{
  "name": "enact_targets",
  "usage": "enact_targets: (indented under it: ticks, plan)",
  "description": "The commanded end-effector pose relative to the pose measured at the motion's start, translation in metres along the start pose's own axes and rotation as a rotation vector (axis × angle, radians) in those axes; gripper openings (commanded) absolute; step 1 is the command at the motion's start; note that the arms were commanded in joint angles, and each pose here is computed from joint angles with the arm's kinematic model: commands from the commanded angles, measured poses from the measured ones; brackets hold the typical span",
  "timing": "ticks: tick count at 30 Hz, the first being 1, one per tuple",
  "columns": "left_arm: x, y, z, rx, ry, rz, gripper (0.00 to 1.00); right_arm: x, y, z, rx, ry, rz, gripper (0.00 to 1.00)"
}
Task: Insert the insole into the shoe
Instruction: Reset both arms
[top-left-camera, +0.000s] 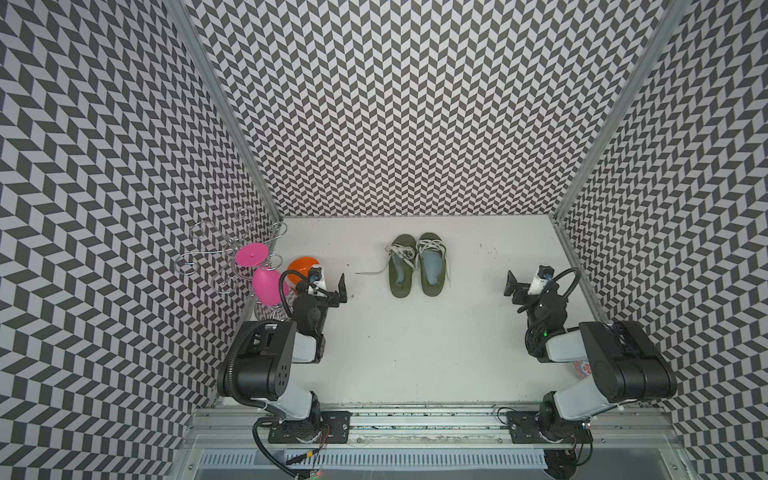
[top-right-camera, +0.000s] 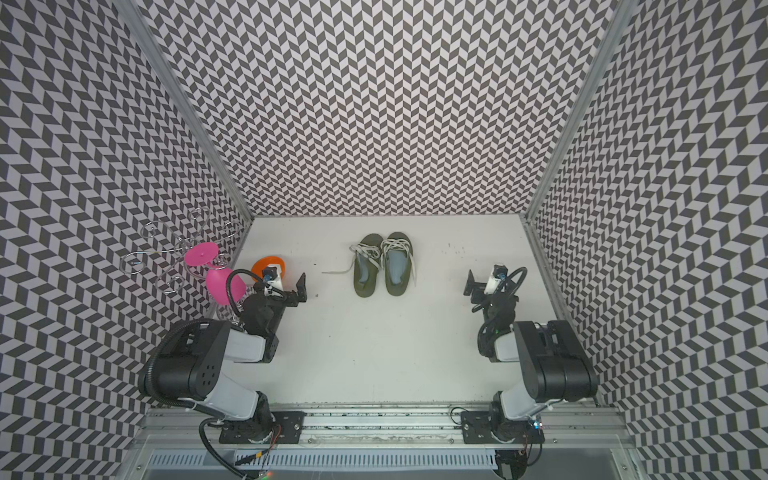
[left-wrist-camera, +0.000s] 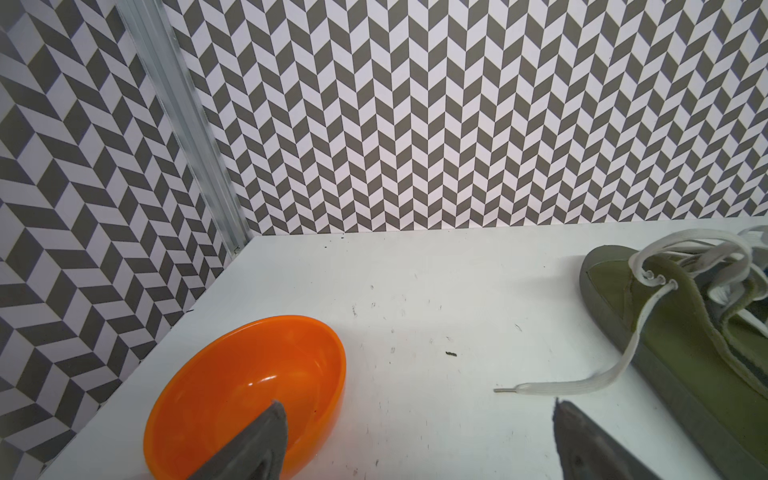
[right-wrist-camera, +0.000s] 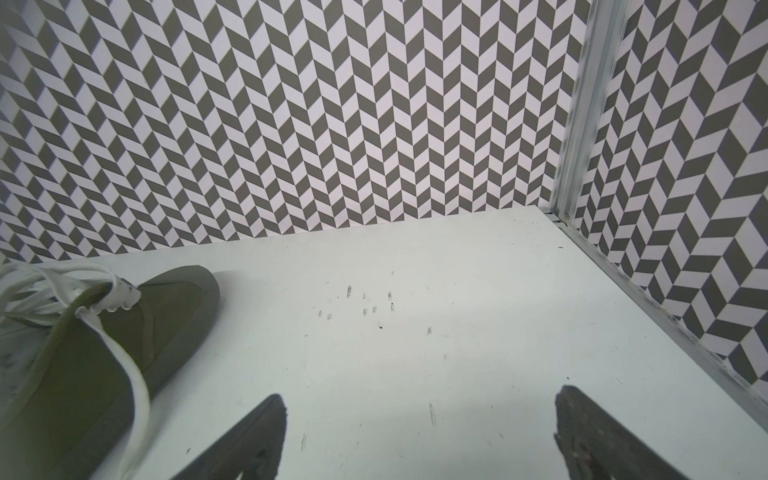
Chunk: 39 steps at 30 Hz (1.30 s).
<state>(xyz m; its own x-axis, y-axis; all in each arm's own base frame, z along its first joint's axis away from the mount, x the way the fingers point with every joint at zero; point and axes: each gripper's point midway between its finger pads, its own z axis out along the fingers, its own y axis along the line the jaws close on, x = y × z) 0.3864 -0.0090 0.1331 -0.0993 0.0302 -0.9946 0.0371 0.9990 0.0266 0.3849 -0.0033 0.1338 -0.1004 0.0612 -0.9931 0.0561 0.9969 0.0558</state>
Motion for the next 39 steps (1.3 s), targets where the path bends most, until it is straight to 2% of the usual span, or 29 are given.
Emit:
enact_targets:
  ticks: [1, 10, 14, 15, 17, 20, 22, 24, 27, 32, 39]
  plan:
    - [-0.012, 0.002, -0.002, -0.011, -0.046, -0.009, 1.00, -0.017, 0.006, 0.000, -0.025, -0.059, -0.018, 1.00]
    - [-0.011, 0.003, -0.002, -0.012, -0.046, -0.008, 1.00, -0.017, 0.009, -0.001, -0.042, -0.064, -0.025, 1.00]
    - [-0.011, 0.003, -0.002, -0.012, -0.045, -0.008, 1.00, -0.015, 0.041, -0.020, -0.239, -0.090, -0.108, 1.00]
    - [-0.011, 0.003, -0.002, -0.012, -0.045, -0.009, 1.00, -0.015, 0.034, -0.024, -0.203, -0.103, -0.096, 1.00]
    - [-0.011, 0.002, -0.002, -0.011, -0.045, -0.007, 1.00, -0.019, -0.005, -0.013, 0.017, -0.112, 0.023, 1.00]
    - [-0.012, 0.002, -0.002, -0.010, -0.046, -0.008, 1.00, -0.013, 0.026, -0.013, -0.137, -0.083, -0.064, 1.00]
    - [-0.011, 0.002, -0.002, -0.009, -0.045, -0.008, 1.00, -0.012, 0.043, -0.028, -0.254, -0.096, -0.121, 1.00]
    - [-0.011, 0.002, -0.002, -0.009, -0.044, -0.009, 0.99, -0.017, 0.036, -0.029, -0.215, -0.121, -0.095, 1.00]
    - [-0.011, 0.002, -0.002, -0.009, -0.045, -0.009, 1.00, -0.013, 0.020, -0.012, -0.123, -0.091, -0.043, 1.00]
    - [-0.011, 0.003, -0.002, -0.011, -0.044, -0.009, 0.99, -0.015, 0.020, 0.001, -0.117, -0.047, -0.052, 1.00]
    - [-0.011, 0.003, -0.002, -0.010, -0.045, -0.008, 1.00, -0.018, 0.020, -0.003, -0.115, -0.080, -0.045, 1.00]
